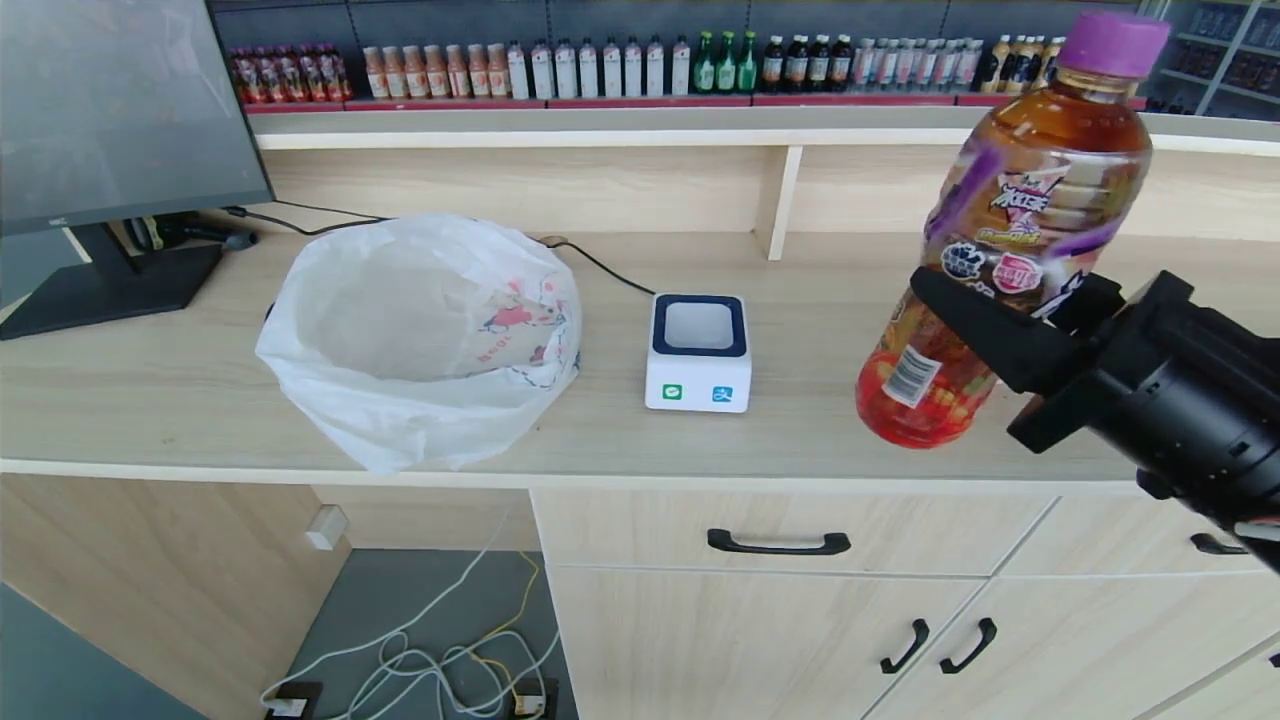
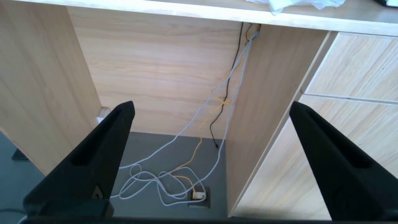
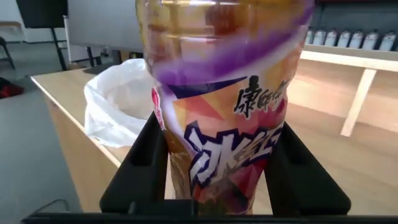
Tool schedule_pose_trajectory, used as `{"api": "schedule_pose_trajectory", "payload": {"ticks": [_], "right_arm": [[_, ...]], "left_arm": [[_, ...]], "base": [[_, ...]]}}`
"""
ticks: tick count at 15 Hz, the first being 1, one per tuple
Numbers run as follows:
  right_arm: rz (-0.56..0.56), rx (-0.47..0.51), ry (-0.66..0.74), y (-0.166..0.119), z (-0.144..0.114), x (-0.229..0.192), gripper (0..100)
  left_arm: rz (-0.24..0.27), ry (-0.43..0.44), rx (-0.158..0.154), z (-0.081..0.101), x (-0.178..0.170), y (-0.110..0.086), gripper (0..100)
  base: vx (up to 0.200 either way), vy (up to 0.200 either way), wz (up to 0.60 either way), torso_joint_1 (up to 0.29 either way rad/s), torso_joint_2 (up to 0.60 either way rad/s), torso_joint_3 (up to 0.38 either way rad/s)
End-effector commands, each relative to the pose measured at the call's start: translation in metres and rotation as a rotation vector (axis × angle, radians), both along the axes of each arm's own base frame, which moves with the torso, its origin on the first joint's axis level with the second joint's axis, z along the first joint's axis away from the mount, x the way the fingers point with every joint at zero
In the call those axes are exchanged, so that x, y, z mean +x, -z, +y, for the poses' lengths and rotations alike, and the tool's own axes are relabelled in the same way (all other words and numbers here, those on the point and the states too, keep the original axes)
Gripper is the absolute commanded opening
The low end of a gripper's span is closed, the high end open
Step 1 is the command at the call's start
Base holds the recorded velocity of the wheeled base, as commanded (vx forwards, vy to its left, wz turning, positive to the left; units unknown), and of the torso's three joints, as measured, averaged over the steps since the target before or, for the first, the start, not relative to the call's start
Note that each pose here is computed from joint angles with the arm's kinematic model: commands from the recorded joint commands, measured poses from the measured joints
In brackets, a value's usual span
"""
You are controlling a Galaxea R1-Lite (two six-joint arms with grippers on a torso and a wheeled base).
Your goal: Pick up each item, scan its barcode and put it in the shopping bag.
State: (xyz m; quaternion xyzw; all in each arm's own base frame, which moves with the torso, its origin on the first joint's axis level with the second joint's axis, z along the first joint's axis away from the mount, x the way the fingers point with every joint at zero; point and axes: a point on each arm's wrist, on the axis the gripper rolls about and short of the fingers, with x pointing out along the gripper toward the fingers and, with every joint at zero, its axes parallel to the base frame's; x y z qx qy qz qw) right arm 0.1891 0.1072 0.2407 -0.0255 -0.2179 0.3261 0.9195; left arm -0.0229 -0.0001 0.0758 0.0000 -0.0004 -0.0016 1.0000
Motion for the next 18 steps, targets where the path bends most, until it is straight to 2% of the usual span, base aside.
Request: {"api": "schedule_pose_trajectory", "payload": {"ticks": [1,3,4,10,18], "right_arm": [[-0.013,0.009,0.083,-0.004,-0.011,0.004,0],[0.043,0.032,0.228,0.007,-0.018,0.004,0],[0.028,0.057,0.263,0.007,-0.020,0.003,0],[0.014,0.048,0.308,0.014,-0.031,-0.005,0],[0.043,0.073,0.272,0.019,-0.028,-0.004,0]], "left_arm": [[-0.001,0.000,0.000,0.000,0.000,0.000,100],[0.001,0.000,0.000,0.000,0.000,0.000,100],[0.001,0.000,0.000,0.000,0.000,0.000,100],[0.001,0.000,0.000,0.000,0.000,0.000,100],[0.001,0.000,-0.003,0.000,0.000,0.000,100]], "base": [[0.000,0.000,0.00,0.000,0.00,0.000],[0.000,0.000,0.00,0.000,0.00,0.000],[0.000,0.000,0.00,0.000,0.00,0.000],[0.000,0.000,0.00,0.000,0.00,0.000],[0.000,0.200,0.00,0.005,0.00,0.003]]}}
